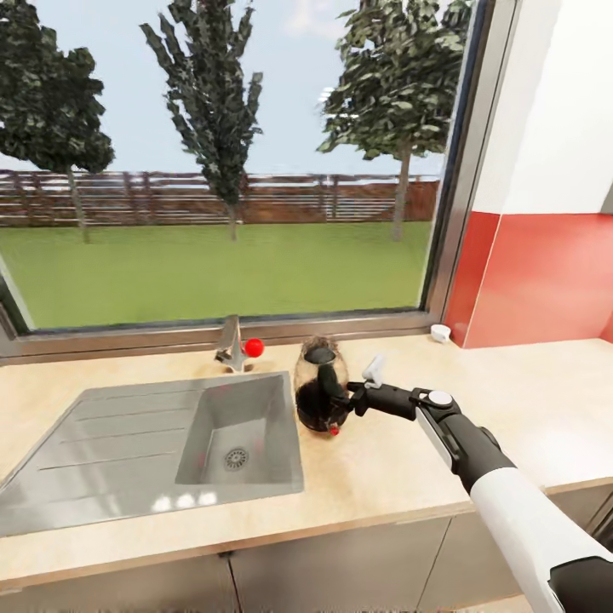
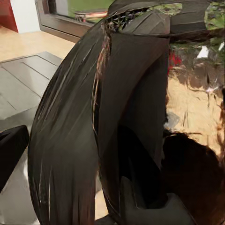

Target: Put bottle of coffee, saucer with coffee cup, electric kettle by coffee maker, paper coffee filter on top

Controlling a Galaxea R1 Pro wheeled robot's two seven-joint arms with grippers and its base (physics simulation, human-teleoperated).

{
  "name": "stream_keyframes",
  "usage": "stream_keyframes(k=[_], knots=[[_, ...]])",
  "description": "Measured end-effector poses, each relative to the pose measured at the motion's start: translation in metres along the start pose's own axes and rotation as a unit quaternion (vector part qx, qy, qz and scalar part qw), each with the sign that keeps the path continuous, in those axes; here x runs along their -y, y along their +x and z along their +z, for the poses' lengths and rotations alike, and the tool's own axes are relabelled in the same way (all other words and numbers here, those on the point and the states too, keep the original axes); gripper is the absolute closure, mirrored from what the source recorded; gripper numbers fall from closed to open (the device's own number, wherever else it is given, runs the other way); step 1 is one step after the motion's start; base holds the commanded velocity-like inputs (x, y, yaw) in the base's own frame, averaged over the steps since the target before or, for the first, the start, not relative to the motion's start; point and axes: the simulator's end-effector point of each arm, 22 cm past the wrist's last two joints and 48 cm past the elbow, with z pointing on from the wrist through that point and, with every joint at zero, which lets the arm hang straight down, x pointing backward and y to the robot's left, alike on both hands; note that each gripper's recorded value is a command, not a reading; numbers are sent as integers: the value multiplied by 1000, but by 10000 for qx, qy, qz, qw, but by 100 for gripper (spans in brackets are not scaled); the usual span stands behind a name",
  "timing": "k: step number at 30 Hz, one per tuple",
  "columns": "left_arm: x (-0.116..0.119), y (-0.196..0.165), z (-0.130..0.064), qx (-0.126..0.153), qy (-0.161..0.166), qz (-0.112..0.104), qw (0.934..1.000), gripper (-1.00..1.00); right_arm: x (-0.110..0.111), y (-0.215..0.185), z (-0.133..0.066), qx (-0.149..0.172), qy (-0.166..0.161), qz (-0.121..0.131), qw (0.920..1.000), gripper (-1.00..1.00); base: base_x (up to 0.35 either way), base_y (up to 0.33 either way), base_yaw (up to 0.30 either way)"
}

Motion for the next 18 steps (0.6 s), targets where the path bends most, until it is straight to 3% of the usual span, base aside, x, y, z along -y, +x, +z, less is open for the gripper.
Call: stream_keyframes(k=[9,18], knots=[[1,1,0,-18,8,-6,10000,-100,0,1,1,-7,-3,8,10000,100,-188,272,200],[0,2,0,-19,1,-3,10000,-100,0,2,0,-9,-2,9,10000,100,-29,34,278]])
